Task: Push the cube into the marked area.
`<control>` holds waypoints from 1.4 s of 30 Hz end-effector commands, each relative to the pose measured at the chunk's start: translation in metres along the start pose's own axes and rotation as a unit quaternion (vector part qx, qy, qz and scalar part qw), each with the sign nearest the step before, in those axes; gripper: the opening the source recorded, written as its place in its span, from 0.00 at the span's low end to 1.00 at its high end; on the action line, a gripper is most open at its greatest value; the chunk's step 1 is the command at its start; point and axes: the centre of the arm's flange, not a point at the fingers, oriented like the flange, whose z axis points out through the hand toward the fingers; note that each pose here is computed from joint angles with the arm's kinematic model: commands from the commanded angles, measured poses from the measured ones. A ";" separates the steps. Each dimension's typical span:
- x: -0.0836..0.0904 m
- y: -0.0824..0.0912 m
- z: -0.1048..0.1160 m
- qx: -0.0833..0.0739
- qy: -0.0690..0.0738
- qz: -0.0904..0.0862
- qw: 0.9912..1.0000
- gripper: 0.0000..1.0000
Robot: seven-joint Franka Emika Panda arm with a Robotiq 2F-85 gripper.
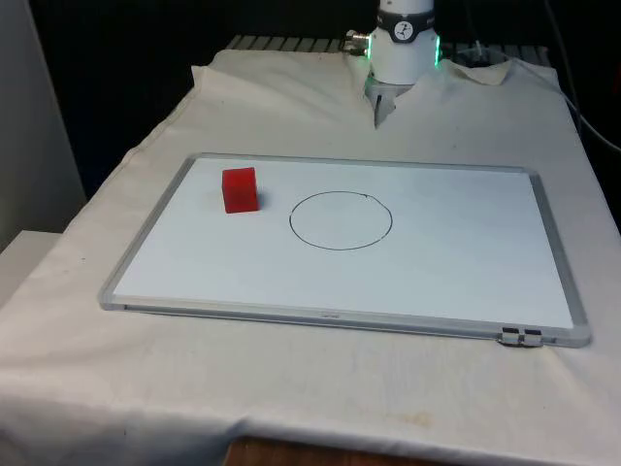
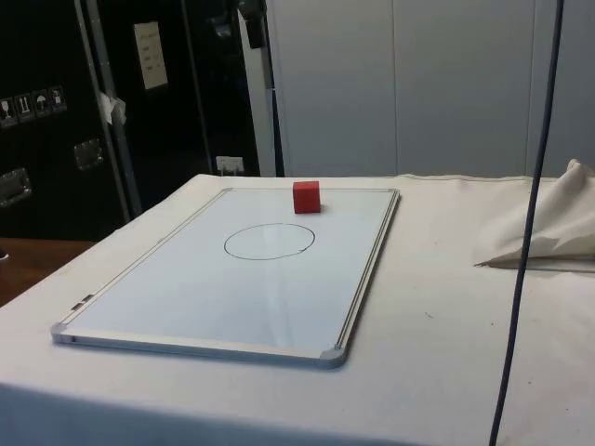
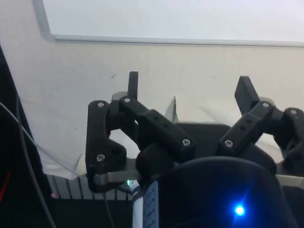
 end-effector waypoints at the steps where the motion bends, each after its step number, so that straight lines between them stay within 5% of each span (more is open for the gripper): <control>1: -0.001 0.000 0.000 0.000 0.000 0.000 1.000 0.99; 3: -0.001 0.000 0.000 0.000 0.000 0.000 1.000 0.91; 5: -0.001 0.000 0.000 0.000 0.000 0.000 1.000 0.72; 20: -0.002 0.009 0.002 0.002 0.000 0.000 1.000 0.02; 42: -0.008 0.093 0.053 -0.001 0.008 -0.002 1.000 0.00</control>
